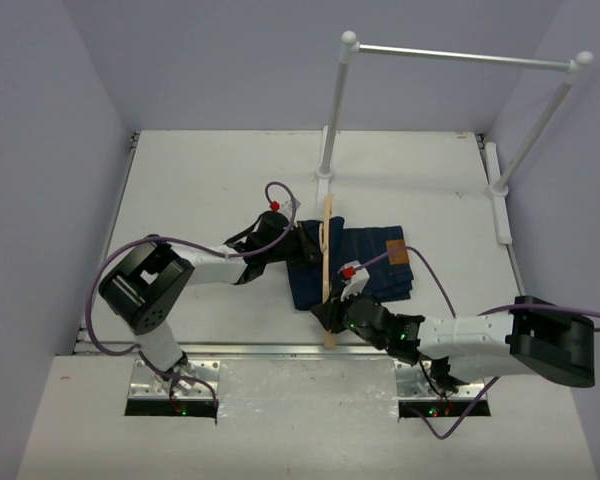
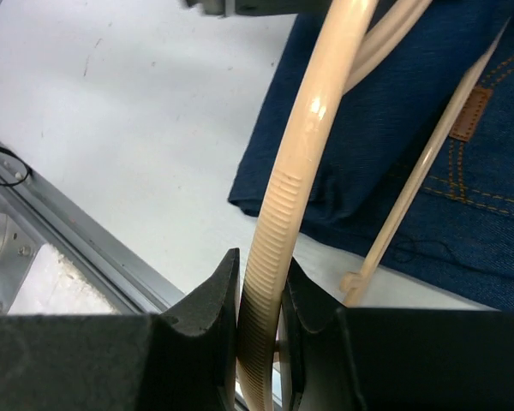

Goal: Place the trousers on the hanger

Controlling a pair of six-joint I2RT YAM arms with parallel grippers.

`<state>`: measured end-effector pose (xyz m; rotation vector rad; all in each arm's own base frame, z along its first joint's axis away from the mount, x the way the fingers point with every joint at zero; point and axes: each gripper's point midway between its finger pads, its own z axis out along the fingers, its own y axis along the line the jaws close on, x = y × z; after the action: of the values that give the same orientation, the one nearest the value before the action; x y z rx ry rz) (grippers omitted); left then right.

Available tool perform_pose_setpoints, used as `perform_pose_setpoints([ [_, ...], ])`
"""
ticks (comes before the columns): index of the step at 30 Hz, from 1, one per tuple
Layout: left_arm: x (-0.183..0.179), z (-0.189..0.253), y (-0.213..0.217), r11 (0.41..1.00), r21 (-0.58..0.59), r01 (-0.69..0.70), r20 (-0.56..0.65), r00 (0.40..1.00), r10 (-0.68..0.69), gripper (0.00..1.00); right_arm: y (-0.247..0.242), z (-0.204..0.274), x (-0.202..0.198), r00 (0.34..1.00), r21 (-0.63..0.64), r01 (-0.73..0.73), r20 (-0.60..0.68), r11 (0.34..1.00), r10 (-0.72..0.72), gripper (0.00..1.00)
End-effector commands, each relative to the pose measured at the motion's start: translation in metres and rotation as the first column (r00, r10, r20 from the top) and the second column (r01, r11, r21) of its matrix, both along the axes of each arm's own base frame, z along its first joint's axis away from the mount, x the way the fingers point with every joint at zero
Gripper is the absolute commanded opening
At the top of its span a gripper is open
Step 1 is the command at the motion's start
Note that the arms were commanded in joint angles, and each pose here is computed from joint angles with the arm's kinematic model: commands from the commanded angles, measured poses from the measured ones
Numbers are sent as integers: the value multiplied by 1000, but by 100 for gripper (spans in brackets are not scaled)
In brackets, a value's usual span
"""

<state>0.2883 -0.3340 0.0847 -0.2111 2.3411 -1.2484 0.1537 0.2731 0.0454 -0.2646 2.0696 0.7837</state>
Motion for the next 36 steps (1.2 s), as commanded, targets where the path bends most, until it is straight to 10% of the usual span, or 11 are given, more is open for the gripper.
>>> perform_pose_setpoints([
  [1, 25, 64, -35, 980, -140, 142, 247, 963, -104, 0, 19, 22, -5, 995, 22, -97, 24, 995, 97, 0],
  [7, 7, 65, -51, 930, -164, 330, 323, 908, -266, 22, 19, 12, -2, 990, 43, -139, -30, 989, 141, 0],
  [14, 13, 40, -5, 990, -11, 138, 265, 955, -131, 66, 9, -3, 5, 991, 38, -105, -74, 994, 108, 0],
  [22, 20, 25, 60, 987, 55, -151, 192, 972, 138, 62, 18, 1, 7, 982, 79, -179, -53, 981, 183, 0],
  [36, 0, 33, 93, 975, 84, -205, 204, 962, 184, 65, 12, 34, 18, 960, 305, -204, -123, 930, 251, 0],
])
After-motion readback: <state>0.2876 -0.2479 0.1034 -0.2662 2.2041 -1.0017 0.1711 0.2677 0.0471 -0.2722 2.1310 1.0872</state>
